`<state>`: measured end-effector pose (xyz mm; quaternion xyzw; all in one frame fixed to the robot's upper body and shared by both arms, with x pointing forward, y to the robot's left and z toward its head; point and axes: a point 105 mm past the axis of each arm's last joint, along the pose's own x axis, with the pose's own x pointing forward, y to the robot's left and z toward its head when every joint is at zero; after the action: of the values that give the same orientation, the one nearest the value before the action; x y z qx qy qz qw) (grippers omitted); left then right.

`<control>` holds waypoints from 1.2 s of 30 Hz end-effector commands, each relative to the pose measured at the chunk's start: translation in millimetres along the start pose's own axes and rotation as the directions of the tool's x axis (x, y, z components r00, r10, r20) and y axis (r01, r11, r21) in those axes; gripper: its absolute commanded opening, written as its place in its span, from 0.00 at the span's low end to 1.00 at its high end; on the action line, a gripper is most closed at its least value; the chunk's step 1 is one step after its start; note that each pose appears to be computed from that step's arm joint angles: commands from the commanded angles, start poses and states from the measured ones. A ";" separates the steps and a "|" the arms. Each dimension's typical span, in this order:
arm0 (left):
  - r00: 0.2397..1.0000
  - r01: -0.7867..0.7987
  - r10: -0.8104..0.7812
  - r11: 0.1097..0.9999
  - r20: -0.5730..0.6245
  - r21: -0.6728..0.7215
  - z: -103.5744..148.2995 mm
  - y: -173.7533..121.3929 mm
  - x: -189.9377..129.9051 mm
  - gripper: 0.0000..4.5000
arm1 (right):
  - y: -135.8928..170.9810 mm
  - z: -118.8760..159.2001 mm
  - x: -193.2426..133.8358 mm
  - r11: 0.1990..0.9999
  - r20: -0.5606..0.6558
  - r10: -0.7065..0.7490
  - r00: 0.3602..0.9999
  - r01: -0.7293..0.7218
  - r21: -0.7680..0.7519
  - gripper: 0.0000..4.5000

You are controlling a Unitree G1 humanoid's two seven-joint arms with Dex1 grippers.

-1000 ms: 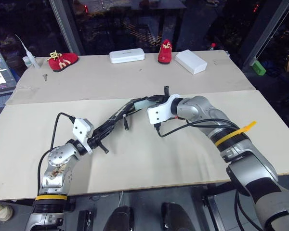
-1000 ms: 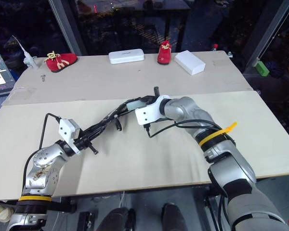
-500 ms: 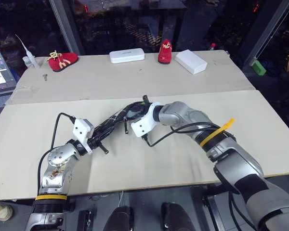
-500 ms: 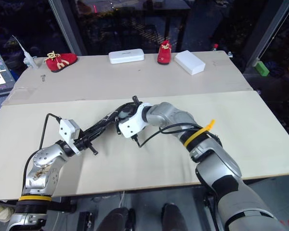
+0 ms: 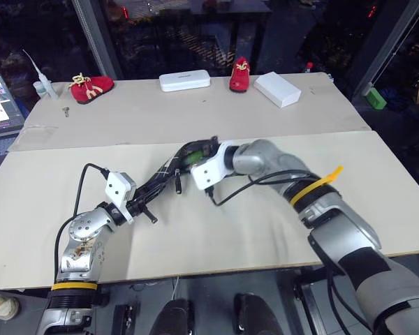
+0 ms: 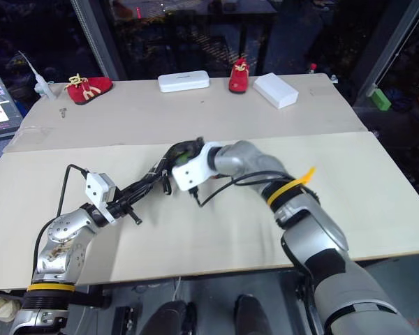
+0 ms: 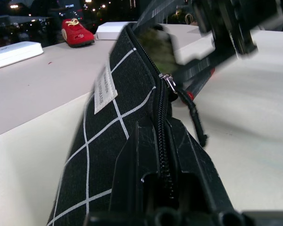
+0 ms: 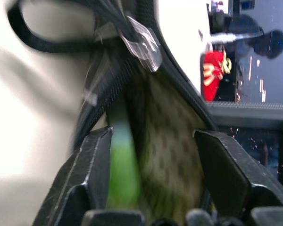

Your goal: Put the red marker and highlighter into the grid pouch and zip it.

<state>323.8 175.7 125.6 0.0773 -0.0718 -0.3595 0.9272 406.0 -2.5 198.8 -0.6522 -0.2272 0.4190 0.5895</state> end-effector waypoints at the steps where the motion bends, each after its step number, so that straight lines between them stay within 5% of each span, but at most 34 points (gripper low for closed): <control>1: 0.999 0.000 -0.002 0.999 0.038 0.034 10.2 2.7 1.0 0.00 | -24.6 -4.1 -15.7 0.997 0.035 -0.069 0.997 0.068 0.030 0.65; 8: 0.999 -0.005 0.003 0.999 0.040 0.038 10.5 4.5 -1.1 0.00 | -34.1 -19.8 -66.9 0.906 0.167 -0.006 0.986 -0.065 0.419 0.65; 12: 0.999 -0.009 0.008 0.999 0.039 0.037 9.8 3.6 -3.5 0.00 | -16.6 -41.0 -82.3 0.841 0.150 0.080 0.985 -0.148 0.520 0.65; 25: 0.999 -0.023 0.021 0.999 0.040 0.040 11.4 4.4 -6.1 0.00 | 49.3 -69.5 -63.5 0.718 0.063 0.262 0.963 -0.238 0.654 0.65; 36: 0.999 -0.037 0.036 0.998 0.037 0.045 13.4 4.1 -9.5 0.00 | 55.9 -77.0 -49.4 0.637 -0.005 0.258 0.966 -0.166 0.753 0.65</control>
<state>319.3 180.9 123.0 0.0776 -0.0701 -0.3479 0.9317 424.7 -97.4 140.2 -0.4016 0.0869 0.5189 0.7496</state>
